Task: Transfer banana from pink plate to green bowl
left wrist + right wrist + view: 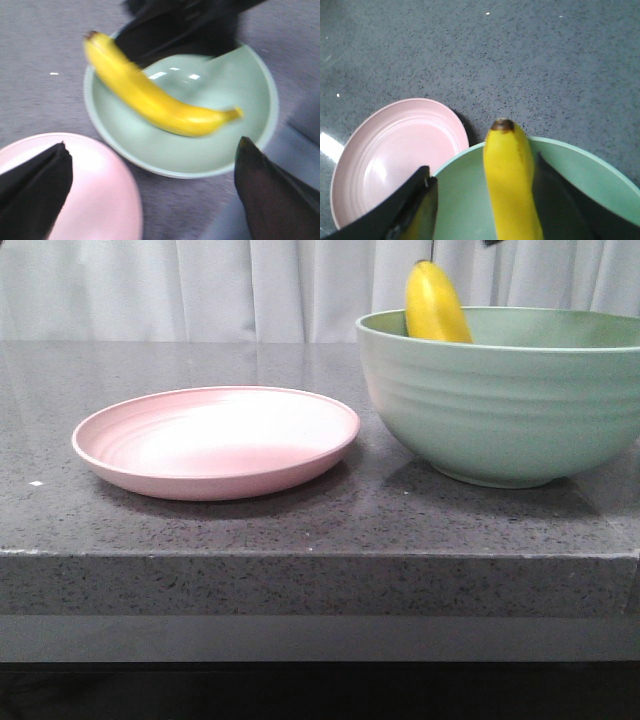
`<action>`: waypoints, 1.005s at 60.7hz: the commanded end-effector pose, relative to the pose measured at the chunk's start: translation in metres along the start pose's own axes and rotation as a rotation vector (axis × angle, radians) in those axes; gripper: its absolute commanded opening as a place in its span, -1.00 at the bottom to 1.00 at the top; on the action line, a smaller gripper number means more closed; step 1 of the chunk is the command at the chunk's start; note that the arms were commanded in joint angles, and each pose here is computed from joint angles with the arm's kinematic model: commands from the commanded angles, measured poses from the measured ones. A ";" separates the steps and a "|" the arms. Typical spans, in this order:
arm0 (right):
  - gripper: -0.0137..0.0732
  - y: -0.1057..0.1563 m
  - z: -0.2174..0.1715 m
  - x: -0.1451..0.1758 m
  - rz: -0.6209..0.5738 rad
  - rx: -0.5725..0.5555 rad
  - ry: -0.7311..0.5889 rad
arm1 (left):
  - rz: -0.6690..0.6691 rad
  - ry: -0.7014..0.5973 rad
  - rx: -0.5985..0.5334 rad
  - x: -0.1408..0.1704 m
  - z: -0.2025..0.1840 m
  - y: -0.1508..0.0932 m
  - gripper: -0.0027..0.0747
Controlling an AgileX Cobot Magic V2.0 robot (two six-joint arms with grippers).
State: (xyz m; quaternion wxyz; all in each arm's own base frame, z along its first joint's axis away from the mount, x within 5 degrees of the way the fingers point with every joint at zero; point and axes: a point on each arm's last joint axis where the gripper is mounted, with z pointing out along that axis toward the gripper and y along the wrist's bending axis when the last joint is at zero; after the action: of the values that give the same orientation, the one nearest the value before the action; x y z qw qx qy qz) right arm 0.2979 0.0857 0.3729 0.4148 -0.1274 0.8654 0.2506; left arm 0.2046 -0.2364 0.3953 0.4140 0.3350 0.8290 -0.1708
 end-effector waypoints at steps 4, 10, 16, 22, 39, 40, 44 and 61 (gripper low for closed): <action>0.00 0.005 -0.048 -0.023 0.090 0.082 -0.066 | -0.066 -0.183 -0.153 -0.021 -0.034 0.035 0.37; -0.36 0.001 -0.065 -0.026 0.068 0.170 -0.044 | -0.123 -0.207 -0.255 -0.021 -0.048 0.066 -0.08; -0.71 -0.001 -0.076 -0.024 0.039 0.225 -0.028 | -0.193 -0.217 -0.353 -0.017 -0.066 0.095 -0.56; -0.82 0.001 -0.083 -0.022 0.012 0.253 -0.021 | -0.246 -0.237 -0.434 -0.011 -0.085 0.117 -0.95; -0.82 0.010 -0.109 0.000 -0.007 0.291 -0.111 | -0.322 -0.296 -0.580 0.037 -0.134 0.135 -0.98; -0.82 0.011 -0.110 0.003 -0.008 0.292 -0.122 | -0.321 -0.314 -0.579 0.040 -0.138 0.133 -0.98; -0.82 0.013 -0.118 0.017 -0.017 0.302 -0.178 | -0.322 -0.330 -0.565 0.060 -0.139 0.125 -0.98; -0.82 0.019 -0.145 0.113 -0.092 0.350 -0.366 | -0.289 -0.460 -0.510 0.152 -0.147 0.089 -0.98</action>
State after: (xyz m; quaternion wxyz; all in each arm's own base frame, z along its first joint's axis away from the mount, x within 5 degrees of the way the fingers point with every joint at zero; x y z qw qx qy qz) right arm 0.1420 0.0265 0.3640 0.5215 -0.0441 0.8446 0.1128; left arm 0.1312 -0.0290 0.3627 0.5806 0.0515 0.8103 -0.0607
